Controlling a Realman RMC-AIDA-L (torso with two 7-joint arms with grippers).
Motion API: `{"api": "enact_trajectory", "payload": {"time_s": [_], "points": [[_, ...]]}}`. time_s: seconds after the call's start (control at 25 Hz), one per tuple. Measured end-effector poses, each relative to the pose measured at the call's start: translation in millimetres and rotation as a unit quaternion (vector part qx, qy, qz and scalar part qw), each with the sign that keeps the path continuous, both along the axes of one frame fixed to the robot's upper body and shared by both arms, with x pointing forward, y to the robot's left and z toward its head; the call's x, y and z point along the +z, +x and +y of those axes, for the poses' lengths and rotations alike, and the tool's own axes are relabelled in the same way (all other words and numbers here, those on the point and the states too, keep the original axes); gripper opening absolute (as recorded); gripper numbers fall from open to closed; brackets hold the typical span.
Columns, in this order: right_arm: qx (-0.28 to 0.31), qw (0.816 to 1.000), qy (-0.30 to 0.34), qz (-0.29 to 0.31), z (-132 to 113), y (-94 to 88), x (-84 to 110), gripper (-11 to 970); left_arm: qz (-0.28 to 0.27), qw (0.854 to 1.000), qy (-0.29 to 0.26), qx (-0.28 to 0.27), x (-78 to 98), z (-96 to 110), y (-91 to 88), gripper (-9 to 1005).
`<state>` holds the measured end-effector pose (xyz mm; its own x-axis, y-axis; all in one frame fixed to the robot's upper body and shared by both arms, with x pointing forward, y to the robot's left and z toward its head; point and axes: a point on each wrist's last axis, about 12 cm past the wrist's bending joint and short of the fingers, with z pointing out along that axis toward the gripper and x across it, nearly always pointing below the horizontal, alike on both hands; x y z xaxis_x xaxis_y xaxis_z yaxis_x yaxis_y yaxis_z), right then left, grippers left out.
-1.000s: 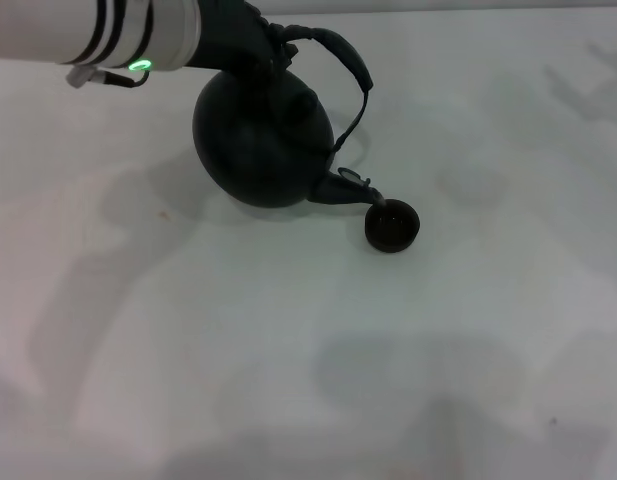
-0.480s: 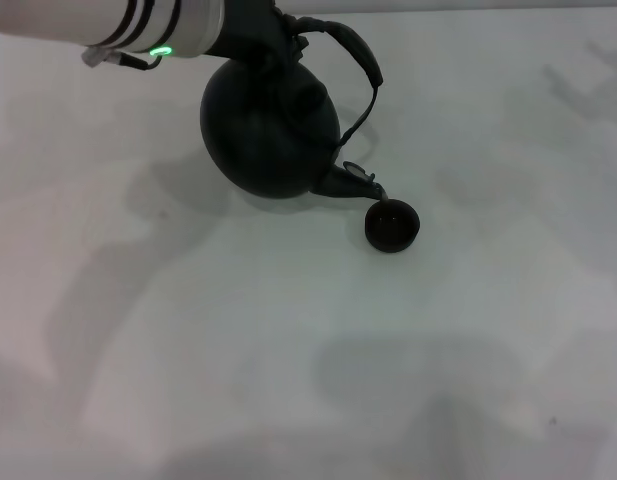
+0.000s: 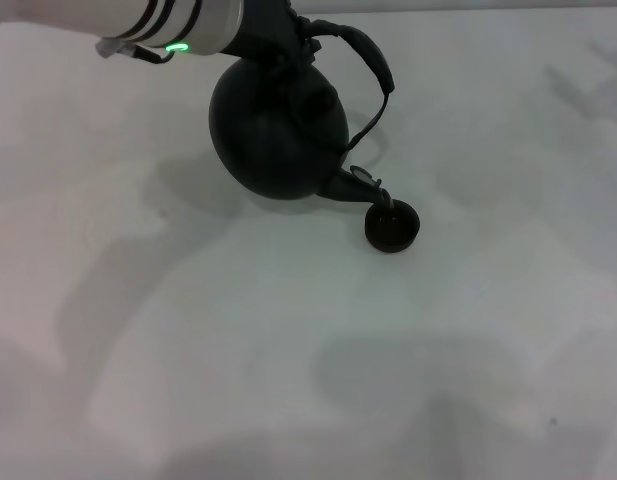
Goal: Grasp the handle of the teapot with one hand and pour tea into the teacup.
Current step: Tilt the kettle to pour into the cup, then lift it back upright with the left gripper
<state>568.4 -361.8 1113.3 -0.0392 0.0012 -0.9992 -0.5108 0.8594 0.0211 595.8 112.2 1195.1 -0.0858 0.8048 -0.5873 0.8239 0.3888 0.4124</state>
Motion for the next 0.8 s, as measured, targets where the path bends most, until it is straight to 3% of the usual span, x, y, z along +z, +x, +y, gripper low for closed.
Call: {"api": "enact_trajectory", "payload": {"time_s": [0.8], "points": [[-0.008,1.000,-0.004,0.003,0.1,2.9,-1.0,844,-0.015,0.999,0.045,-0.013,4.9,-8.8,0.9,146]]}}
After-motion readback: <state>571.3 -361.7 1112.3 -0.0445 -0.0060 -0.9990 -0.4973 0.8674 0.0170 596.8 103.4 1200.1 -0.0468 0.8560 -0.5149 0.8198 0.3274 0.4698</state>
